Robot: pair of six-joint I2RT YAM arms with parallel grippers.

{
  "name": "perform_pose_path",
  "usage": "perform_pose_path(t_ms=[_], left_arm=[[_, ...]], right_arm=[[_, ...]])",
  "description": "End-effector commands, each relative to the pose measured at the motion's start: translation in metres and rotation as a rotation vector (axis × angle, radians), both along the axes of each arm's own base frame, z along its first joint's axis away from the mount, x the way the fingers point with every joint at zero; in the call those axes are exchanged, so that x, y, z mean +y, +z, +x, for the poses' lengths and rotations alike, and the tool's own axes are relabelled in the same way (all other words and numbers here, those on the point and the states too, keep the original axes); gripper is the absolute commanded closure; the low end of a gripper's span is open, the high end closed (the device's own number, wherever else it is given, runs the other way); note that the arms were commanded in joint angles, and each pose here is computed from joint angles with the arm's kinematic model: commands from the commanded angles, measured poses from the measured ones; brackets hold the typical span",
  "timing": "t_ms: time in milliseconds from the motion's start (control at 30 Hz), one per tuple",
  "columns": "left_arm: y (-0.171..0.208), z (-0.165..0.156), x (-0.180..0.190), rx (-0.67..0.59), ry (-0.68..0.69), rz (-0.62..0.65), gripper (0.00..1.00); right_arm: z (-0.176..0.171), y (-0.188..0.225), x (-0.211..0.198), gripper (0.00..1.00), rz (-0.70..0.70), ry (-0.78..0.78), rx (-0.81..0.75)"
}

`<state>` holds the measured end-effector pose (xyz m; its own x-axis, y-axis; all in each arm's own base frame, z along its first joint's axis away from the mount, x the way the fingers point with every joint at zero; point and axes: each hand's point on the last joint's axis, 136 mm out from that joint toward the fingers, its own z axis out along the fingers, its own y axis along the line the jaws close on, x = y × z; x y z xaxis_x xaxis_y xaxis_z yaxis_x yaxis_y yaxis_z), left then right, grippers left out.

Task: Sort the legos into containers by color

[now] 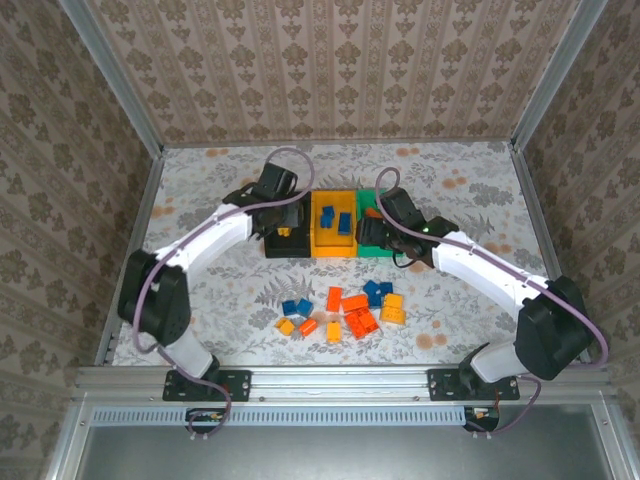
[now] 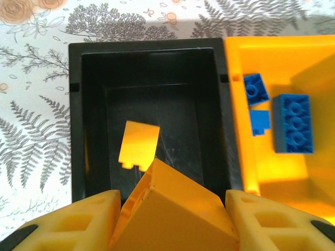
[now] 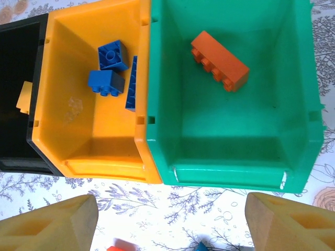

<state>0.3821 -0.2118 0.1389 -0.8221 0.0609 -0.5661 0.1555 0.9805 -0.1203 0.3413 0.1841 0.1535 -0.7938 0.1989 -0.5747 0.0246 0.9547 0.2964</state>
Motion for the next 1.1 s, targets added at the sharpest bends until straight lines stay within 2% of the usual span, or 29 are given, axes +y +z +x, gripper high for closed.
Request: perform_pose_path(t_ms=[0,167,267,400,533,667,767,1067], left_arm=[[-0.008,0.015,0.001,0.009,0.006,0.027,0.52],[-0.019,0.021,-0.01,0.035,0.002,0.006,0.3],[-0.011,0.02,-0.018,0.02,-0.011,-0.014,0.23],[0.026,0.014,-0.031,-0.047,-0.044,-0.073,0.14],[0.071,-0.007,-0.043,-0.123,-0.103,-0.155,0.01],[0.095,-0.038,-0.048,-0.168,-0.149,-0.224,0.0],[0.093,-0.063,-0.043,-0.183,-0.167,-0.225,0.0],[0.037,-0.118,-0.004,-0.082,-0.107,-0.209,0.0]], right_arm=[[-0.008,0.011,-0.013,0.24,-0.002,-0.034,-0.022],[-0.019,0.006,-0.021,0.24,-0.008,-0.034,-0.008],[-0.026,0.001,-0.026,0.23,-0.013,-0.039,0.01],[-0.036,-0.007,-0.03,0.22,-0.016,-0.041,0.043],[-0.049,-0.024,-0.034,0.23,-0.026,-0.036,0.103],[-0.069,-0.055,-0.038,0.23,-0.051,-0.025,0.211],[-0.077,-0.071,-0.033,0.25,-0.042,0.007,0.259],[-0.108,-0.102,-0.043,0.29,-0.111,-0.004,0.386]])
